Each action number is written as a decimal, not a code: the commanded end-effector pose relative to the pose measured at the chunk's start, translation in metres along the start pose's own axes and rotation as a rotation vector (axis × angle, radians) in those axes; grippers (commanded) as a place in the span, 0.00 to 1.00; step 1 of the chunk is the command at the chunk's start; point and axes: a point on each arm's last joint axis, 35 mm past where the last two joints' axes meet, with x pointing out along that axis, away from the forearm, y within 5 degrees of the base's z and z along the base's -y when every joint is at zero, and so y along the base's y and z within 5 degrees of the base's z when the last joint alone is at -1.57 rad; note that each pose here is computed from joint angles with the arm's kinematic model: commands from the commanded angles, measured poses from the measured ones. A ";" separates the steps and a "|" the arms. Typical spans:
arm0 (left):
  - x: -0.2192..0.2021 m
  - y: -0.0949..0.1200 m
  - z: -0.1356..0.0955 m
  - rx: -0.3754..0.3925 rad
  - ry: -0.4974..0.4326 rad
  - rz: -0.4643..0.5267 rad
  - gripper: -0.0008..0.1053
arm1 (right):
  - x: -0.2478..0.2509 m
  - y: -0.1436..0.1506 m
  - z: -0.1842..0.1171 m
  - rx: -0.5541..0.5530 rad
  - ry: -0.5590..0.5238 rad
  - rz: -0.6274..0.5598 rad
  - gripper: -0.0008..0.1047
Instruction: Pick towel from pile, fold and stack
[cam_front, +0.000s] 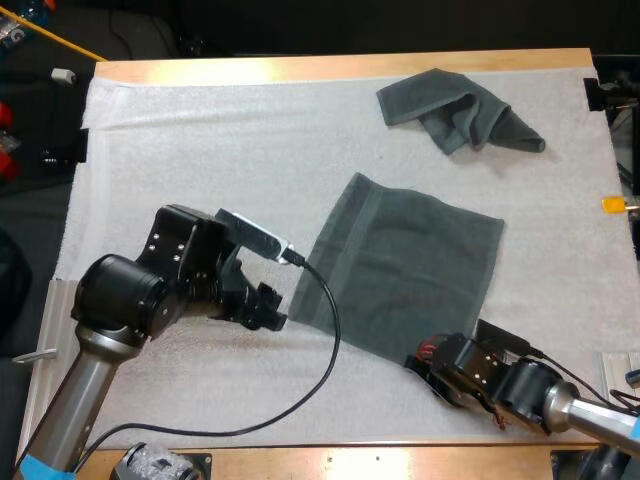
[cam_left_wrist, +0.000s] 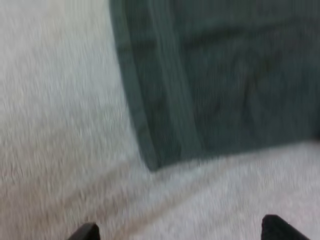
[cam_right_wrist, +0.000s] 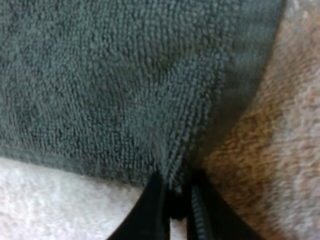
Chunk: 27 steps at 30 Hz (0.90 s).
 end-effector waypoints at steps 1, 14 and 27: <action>0.003 0.000 0.003 0.000 -0.016 -0.027 0.58 | -0.002 -0.004 -0.002 -0.023 0.004 -0.024 0.01; 0.105 0.014 0.004 -0.040 0.167 -0.120 0.58 | -0.013 -0.005 -0.001 -0.036 -0.023 -0.017 0.01; 0.182 0.027 0.006 -0.079 0.322 -0.096 0.58 | -0.013 -0.005 -0.001 -0.036 -0.023 -0.017 0.01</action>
